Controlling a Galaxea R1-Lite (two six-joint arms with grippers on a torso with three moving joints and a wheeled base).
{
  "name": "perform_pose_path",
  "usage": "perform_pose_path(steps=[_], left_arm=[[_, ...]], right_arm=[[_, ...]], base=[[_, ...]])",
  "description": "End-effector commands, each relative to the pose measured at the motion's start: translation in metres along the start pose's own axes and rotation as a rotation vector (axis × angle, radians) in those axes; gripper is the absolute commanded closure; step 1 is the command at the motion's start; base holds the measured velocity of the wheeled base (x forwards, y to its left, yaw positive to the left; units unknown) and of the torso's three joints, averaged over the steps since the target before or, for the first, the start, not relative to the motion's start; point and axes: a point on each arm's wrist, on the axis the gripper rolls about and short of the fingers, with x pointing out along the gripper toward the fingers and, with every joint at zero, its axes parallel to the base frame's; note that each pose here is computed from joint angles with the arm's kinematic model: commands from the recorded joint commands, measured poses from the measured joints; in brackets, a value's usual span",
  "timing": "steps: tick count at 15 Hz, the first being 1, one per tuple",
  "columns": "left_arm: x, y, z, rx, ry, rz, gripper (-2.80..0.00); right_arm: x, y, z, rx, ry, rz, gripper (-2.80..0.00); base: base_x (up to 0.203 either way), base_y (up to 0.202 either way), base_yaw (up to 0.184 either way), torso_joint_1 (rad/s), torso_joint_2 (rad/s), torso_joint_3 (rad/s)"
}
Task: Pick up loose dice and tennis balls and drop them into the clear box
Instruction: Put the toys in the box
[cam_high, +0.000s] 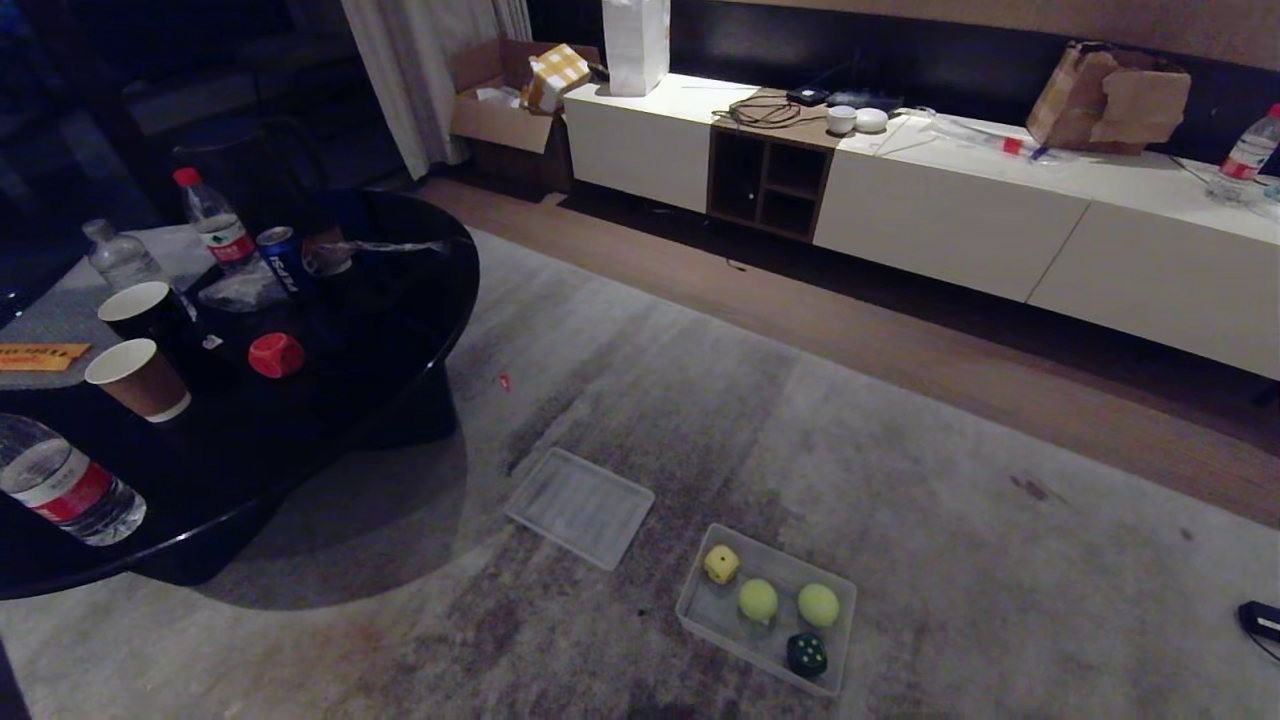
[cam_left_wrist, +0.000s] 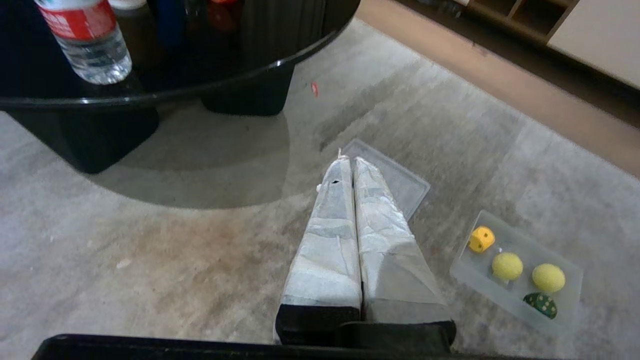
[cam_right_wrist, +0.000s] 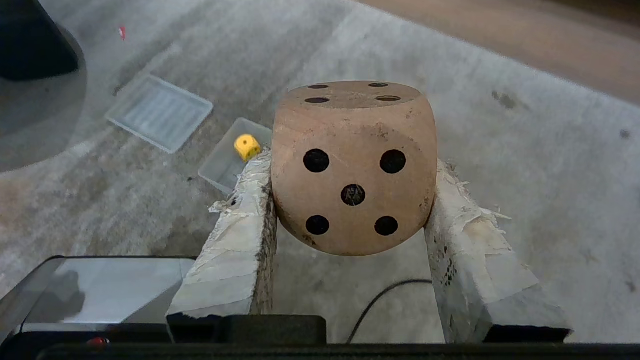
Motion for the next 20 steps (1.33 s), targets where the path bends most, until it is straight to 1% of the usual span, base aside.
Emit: perform_pose_path(steps=[1,20], left_arm=[[0.0001,0.0,0.0001,-0.001,0.0,0.001,0.0],[0.0001,0.0,0.0001,-0.001,0.001,0.001,0.0]], right_arm=[[0.0001,0.0,-0.0002,0.0,0.004,0.0,0.0],[0.0001,0.0,-0.0002,0.002,0.004,0.0,0.0]], base=[[0.0,0.0,0.0,0.001,0.01,-0.205],[0.0,0.0,0.0,0.003,0.0,-0.198]])
